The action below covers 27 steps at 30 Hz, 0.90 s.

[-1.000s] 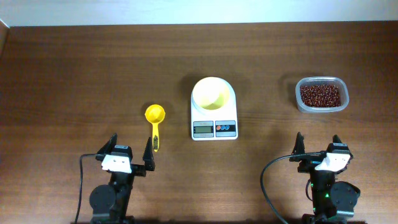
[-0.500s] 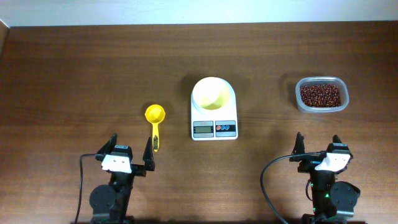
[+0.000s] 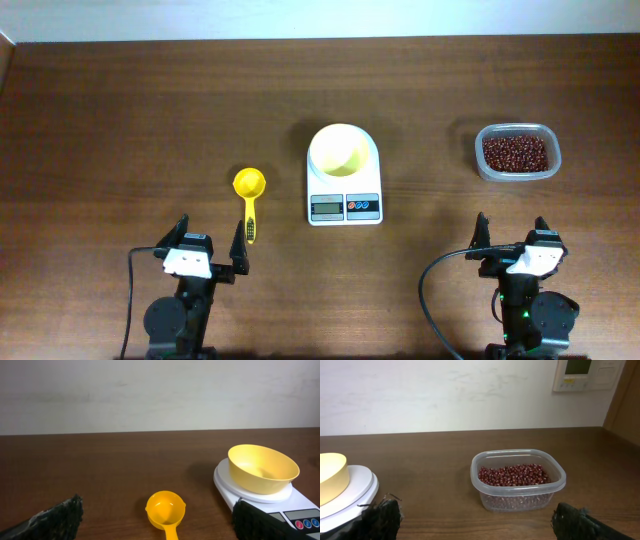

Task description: Scoop item into bowl and weigh 50g on scale

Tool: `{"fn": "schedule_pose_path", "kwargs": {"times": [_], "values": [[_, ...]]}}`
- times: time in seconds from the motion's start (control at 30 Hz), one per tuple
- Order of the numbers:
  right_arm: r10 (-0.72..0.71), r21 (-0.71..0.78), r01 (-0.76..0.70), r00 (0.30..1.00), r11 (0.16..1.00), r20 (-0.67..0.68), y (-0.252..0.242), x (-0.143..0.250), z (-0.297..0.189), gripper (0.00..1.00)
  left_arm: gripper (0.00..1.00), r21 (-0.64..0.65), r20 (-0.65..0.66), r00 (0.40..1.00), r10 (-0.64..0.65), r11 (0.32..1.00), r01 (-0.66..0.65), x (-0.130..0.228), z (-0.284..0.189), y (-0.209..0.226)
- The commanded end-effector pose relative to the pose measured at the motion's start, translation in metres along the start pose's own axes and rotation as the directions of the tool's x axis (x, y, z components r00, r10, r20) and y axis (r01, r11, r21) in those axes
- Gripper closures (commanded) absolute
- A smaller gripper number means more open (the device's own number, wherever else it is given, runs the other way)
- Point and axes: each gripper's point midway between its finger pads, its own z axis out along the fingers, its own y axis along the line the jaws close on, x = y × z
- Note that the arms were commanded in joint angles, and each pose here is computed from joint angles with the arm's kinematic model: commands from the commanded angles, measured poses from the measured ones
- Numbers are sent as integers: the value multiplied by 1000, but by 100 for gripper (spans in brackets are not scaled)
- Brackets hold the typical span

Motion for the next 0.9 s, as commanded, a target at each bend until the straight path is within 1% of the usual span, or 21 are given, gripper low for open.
{"fn": "schedule_pose_path", "kwargs": {"times": [0.0,0.77,0.87], "values": [[4,2,-4,1000,1000,0,0,2,0,1,1,-4,-2,1000,15,1000,-15,1,0,0],[4,2,-4,1000,1000,0,0,2,0,1,1,-4,-2,1000,15,1000,-15,1,0,0],[4,2,-4,1000,1000,1,0,2,0,1,1,-4,9,1000,16,1000,-16,-5,-1,0]]}}
